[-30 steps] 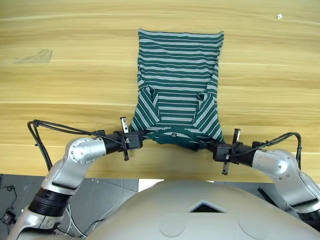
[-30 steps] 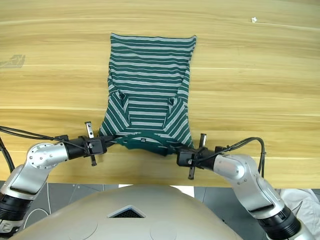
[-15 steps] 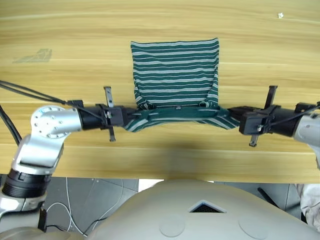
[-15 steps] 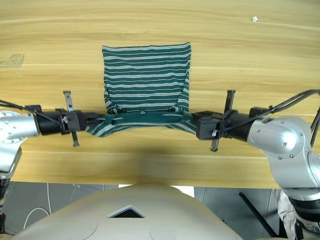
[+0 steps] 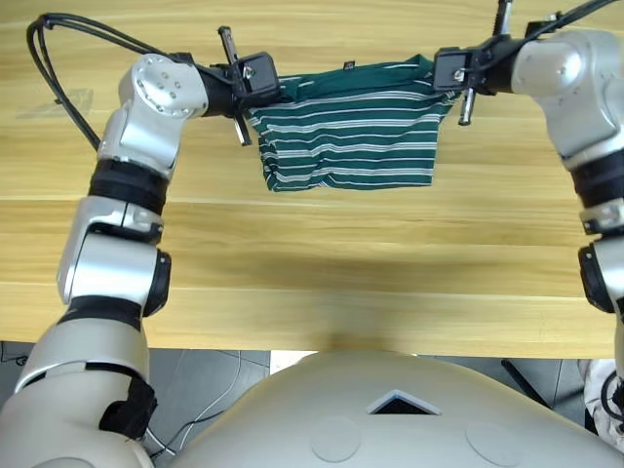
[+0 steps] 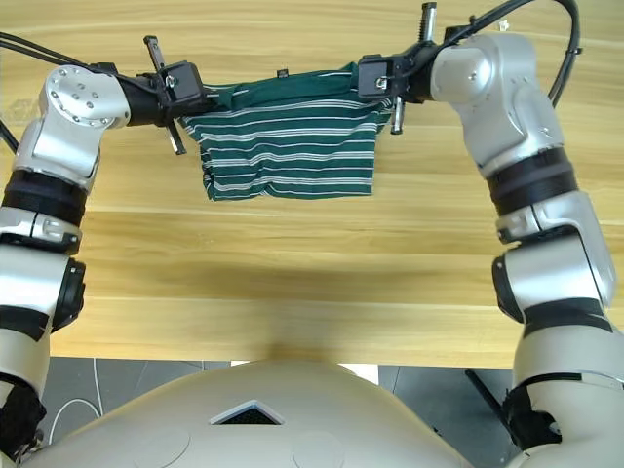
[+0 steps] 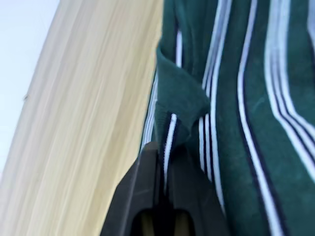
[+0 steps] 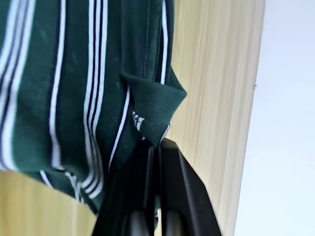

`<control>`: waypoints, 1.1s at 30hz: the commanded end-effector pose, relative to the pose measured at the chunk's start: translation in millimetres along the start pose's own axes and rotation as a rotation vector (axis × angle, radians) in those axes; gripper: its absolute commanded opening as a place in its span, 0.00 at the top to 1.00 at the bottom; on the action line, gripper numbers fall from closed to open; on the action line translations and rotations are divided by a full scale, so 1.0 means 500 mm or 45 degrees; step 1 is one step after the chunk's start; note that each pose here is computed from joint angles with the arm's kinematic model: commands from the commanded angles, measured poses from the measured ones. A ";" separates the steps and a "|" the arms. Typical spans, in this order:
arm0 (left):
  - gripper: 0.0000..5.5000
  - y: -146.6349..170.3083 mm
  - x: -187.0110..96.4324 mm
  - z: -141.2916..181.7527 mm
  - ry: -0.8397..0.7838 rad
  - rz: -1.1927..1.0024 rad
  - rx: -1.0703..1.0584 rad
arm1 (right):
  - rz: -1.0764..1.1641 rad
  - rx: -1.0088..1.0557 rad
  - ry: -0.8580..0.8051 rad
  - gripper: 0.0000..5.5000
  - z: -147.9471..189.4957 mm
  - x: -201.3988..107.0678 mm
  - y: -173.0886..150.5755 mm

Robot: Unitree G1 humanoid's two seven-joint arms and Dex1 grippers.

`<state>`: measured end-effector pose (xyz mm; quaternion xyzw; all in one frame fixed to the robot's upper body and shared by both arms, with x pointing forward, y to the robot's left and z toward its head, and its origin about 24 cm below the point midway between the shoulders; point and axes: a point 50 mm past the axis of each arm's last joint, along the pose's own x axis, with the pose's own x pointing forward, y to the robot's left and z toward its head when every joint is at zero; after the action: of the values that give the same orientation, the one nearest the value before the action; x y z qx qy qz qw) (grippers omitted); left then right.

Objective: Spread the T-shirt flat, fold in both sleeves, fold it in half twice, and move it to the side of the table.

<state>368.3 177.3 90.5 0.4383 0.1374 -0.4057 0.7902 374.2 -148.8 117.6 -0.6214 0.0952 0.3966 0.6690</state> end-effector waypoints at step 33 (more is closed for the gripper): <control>0.90 -0.060 -0.006 -0.003 -0.290 0.402 0.018 | -0.340 0.761 -0.507 0.75 0.025 -0.045 0.099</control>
<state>368.0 170.1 90.6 0.4330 -0.0413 -0.2751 0.8574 346.1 -154.0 117.6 -0.3109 -0.0498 0.3440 0.8846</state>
